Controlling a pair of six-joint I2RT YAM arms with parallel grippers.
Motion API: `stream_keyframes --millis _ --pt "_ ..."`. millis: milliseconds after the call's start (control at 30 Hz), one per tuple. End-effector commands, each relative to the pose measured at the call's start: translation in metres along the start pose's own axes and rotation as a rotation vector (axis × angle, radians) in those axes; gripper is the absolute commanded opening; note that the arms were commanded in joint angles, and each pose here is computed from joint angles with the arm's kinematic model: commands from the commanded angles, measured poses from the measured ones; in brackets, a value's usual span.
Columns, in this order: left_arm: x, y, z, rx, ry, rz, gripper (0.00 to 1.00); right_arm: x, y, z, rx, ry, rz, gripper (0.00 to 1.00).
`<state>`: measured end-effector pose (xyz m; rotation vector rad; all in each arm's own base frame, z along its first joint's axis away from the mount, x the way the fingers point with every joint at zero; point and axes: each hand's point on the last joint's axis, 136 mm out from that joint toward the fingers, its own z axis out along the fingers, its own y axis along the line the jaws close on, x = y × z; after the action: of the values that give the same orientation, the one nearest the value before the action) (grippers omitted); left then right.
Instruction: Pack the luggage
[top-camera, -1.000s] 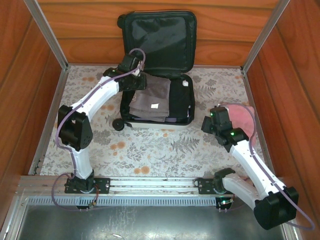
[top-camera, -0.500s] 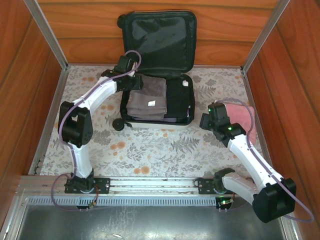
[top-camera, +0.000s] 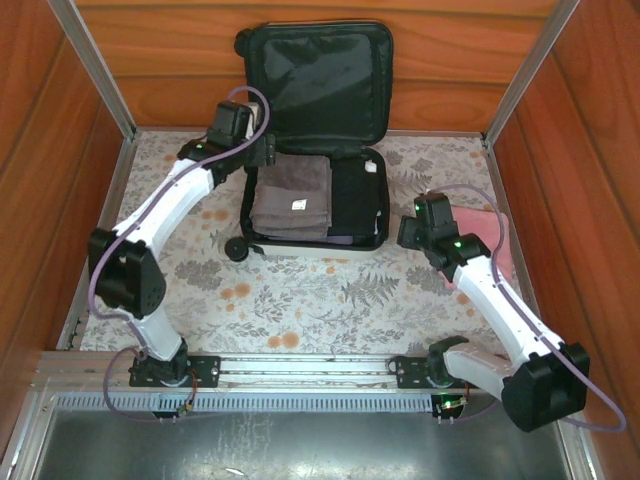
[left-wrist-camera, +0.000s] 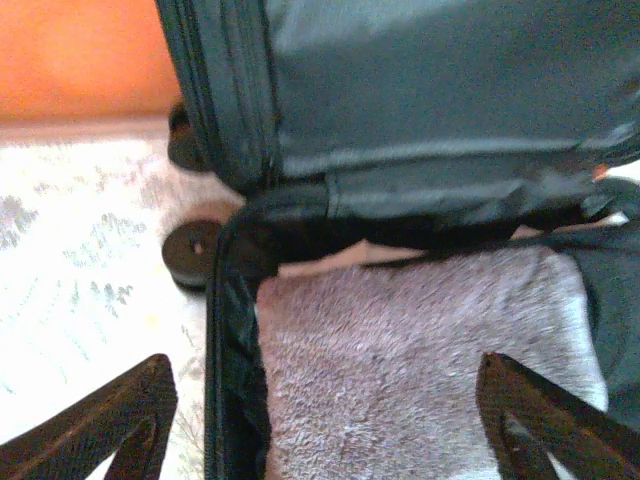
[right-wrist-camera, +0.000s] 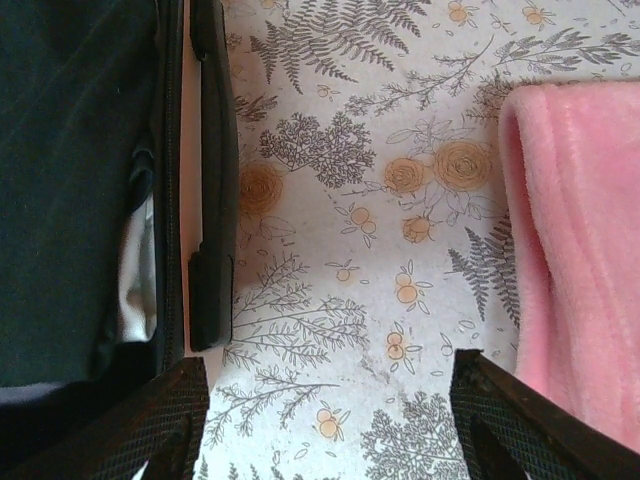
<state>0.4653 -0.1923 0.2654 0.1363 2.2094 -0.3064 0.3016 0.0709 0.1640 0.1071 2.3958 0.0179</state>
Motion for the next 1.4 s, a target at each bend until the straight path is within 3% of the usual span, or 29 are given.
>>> stream_keyframes --millis 0,167,233,433,633,733,867,933,1000,1100,1367 --pt "-0.002 -0.004 0.004 0.013 -0.015 0.027 0.62 -0.008 0.007 0.005 -0.014 0.011 -0.016 0.69" --pt "0.013 -0.009 0.049 0.092 0.078 -0.034 0.12 -0.008 0.02 0.014 -0.064 0.037 -0.013 0.65" --pt "0.019 -0.011 0.066 0.117 0.11 -0.061 0.0 -0.009 0.021 0.015 -0.072 0.032 -0.01 0.64" --pt "0.056 -0.01 0.114 0.119 0.214 -0.094 0.0 -0.012 0.018 0.013 -0.05 0.026 -0.018 0.63" --pt "0.096 -0.001 0.136 0.094 0.296 -0.1 0.0 -0.027 -0.003 0.013 0.028 -0.013 0.032 0.71" --pt "0.096 -0.004 0.137 0.119 0.269 -0.108 0.0 -0.036 -0.026 0.022 0.076 0.009 0.079 0.75" --pt "0.071 -0.014 0.117 0.159 0.153 -0.078 0.0 -0.036 -0.066 0.037 0.211 0.08 0.108 0.79" --pt "0.057 -0.016 0.101 0.154 0.089 -0.055 0.15 -0.033 -0.083 0.046 0.276 0.095 0.112 0.83" --pt "0.043 -0.015 0.081 0.148 0.027 -0.04 0.39 -0.028 -0.096 0.06 0.303 0.138 0.125 0.88" --pt "0.032 -0.013 0.052 0.144 -0.043 -0.036 0.61 -0.023 -0.116 0.08 0.365 0.245 0.125 0.9" --pt "0.046 -0.032 -0.015 0.207 -0.117 -0.009 0.65 -0.017 -0.143 0.124 0.539 0.473 -0.003 0.9"
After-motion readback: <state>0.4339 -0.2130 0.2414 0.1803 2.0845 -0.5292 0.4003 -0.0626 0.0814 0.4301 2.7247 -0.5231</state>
